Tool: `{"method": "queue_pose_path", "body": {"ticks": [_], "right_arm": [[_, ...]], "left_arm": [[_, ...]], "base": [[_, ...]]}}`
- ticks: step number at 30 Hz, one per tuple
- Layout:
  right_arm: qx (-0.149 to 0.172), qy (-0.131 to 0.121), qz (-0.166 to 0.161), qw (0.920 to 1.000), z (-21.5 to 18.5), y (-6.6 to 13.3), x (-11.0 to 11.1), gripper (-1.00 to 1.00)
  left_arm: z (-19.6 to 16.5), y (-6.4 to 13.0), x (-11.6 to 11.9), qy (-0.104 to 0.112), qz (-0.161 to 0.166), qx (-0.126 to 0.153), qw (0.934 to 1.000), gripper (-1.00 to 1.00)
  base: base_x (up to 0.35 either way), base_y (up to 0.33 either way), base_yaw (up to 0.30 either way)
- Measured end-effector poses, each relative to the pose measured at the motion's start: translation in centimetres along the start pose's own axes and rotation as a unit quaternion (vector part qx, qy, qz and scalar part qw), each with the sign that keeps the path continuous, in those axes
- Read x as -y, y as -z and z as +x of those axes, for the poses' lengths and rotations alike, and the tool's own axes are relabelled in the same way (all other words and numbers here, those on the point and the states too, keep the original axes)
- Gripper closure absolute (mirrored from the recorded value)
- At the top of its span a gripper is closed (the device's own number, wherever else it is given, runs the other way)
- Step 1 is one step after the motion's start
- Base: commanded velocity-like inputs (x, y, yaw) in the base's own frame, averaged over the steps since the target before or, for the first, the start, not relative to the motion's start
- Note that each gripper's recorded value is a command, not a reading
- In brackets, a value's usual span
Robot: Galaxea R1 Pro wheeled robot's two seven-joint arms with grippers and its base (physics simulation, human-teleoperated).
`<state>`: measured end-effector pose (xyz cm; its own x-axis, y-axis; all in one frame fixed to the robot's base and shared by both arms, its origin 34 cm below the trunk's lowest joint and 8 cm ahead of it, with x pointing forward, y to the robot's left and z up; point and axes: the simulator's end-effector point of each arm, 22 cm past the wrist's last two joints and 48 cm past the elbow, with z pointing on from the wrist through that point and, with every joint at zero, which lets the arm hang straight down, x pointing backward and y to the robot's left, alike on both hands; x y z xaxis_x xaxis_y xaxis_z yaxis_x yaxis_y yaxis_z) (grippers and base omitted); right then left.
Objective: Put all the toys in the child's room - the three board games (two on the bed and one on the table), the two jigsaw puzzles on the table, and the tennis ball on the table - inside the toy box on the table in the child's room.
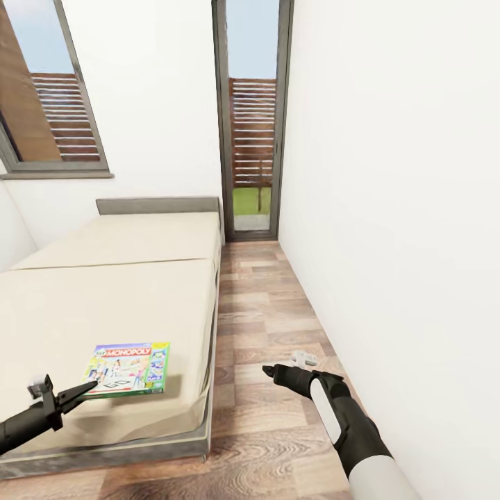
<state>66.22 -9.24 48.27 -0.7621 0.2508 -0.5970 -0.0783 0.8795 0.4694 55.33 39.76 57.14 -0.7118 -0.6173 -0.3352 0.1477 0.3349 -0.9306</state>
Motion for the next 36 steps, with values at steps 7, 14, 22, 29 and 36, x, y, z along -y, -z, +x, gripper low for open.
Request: {"method": "queue_pose_path", "body": {"ticks": [7,14,22,29,36], "right_arm": [[-0.001,0.0,-0.001,1.0,-1.2,0.9,-0.7,-1.0],[0.029,0.017,-0.02,0.9992,-6.9,4.4,-3.9,-1.0],[0.052,0.03,-0.033,0.9976,-12.4,9.8,-6.7,-1.0],[0.04,0.004,-0.042,0.9983,-12.0,13.8,-6.9,-1.0],[0.031,-0.028,-0.074,0.9963,-11.1,15.4,-7.9,-1.0]], "left_arm": [[-1.5,0.8,1.5,0.006,-0.008,-0.001,1.0,1.0],[-2.7,1.4,3.6,0.006,0.005,0.0,1.0,1.0],[-3.1,1.6,5.7,0.002,0.007,-0.027,0.9996,1.0],[-2.2,0.3,7.5,-0.009,-0.004,-0.082,0.9966,1.0],[-1.9,-0.5,9.2,-0.018,-0.007,-0.11,0.9938,1.0]], "base": [[0.0,0.0,0.0],[0.0,0.0,0.0],[0.0,0.0,0.0],[0.0,0.0,0.0],[-0.011,0.0,0.0]]}}
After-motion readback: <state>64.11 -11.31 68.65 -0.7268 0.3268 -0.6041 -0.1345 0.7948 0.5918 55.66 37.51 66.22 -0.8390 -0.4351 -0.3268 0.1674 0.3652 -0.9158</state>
